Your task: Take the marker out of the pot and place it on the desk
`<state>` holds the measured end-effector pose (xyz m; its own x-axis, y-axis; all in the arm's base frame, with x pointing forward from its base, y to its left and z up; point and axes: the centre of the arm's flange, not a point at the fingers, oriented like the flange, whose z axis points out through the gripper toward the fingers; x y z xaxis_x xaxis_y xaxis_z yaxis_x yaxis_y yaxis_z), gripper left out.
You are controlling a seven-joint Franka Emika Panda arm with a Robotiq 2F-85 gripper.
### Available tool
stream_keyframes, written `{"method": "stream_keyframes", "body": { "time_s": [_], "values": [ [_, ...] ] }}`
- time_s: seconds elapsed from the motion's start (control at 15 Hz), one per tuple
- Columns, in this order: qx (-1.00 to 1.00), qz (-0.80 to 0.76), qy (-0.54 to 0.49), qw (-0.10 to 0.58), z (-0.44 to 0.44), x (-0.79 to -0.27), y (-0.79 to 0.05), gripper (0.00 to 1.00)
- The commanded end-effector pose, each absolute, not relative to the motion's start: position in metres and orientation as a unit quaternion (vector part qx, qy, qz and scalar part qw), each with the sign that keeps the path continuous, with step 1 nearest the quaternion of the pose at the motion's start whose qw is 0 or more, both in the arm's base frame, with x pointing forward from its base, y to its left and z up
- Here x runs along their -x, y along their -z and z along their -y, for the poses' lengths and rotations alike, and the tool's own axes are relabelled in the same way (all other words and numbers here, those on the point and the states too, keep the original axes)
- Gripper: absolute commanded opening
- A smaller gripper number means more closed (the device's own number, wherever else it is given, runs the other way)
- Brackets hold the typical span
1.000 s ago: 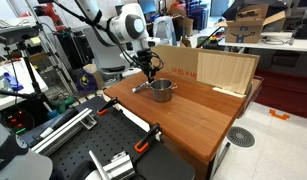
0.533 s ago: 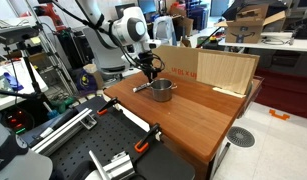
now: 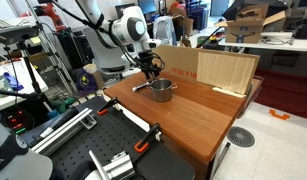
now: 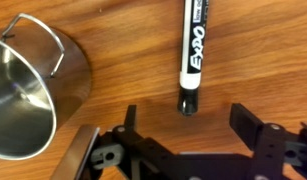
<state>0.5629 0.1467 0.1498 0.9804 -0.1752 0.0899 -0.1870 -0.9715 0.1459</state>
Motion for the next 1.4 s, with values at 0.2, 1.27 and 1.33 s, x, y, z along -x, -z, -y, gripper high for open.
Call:
{"method": "stream_keyframes", "body": {
  "time_s": [0.2, 1.27, 1.33],
  "values": [
    [-0.994, 0.083, -0.036, 0.062, -0.153, -0.555, -0.177, 1.0],
    [-0.995, 0.044, -0.084, 0.031, -0.181, -0.495, -0.281, 1.0],
    [-0.995, 0.044, -0.084, 0.031, -0.181, -0.495, -0.281, 1.0]
  ]
}}
